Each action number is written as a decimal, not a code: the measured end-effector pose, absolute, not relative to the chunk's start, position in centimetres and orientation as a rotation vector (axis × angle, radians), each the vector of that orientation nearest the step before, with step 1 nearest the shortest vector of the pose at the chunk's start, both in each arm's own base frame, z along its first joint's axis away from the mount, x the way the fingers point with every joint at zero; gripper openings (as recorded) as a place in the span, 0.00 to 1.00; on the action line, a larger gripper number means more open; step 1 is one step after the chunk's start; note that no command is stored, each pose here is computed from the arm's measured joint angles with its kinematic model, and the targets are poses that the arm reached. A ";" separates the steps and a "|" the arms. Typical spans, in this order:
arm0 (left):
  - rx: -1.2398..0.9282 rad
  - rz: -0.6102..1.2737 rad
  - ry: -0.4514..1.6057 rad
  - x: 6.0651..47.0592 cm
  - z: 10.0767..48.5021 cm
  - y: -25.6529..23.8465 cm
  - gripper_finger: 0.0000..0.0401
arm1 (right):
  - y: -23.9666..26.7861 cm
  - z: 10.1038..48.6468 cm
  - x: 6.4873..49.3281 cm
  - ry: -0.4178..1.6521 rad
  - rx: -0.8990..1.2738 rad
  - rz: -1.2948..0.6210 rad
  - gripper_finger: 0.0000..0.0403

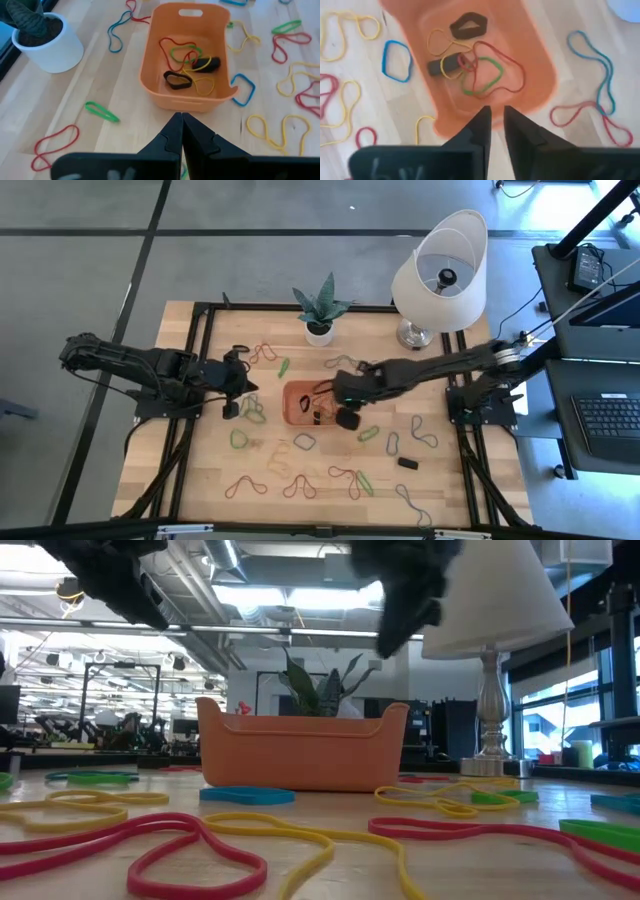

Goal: Pick and place rubber bands into bin
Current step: Put the blue rubber band into the orange bin, then put the yellow rubber band into the orange bin

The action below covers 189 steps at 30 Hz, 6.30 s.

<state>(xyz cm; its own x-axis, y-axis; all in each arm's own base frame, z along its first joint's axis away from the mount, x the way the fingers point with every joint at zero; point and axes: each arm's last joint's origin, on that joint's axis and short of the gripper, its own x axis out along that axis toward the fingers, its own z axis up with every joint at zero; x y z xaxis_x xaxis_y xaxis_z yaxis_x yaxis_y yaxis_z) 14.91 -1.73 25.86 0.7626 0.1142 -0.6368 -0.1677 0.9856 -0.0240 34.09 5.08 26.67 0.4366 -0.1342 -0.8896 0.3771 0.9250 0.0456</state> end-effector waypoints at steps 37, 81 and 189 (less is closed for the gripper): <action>-0.488 0.738 1.179 19.5 17.1 -0.5 0.30 | 4.9 21.8 15.5 0.735 0.589 -0.176 0.05; -0.454 0.587 0.890 24.8 30.1 -5.0 0.01 | 4.9 21.7 15.5 0.754 0.430 -0.118 0.05; -0.134 0.286 0.928 22.1 25.7 -1.3 0.01 | 6.6 24.8 20.4 0.586 0.409 -0.168 0.01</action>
<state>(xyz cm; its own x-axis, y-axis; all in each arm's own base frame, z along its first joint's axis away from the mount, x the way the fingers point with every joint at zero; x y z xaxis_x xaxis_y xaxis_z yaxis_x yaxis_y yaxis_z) 22.08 -1.32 25.74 0.5652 0.1852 -0.8039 -0.3001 0.9539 0.0088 20.40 6.59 24.81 0.8226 -0.0391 -0.5673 0.2682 0.9064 0.3263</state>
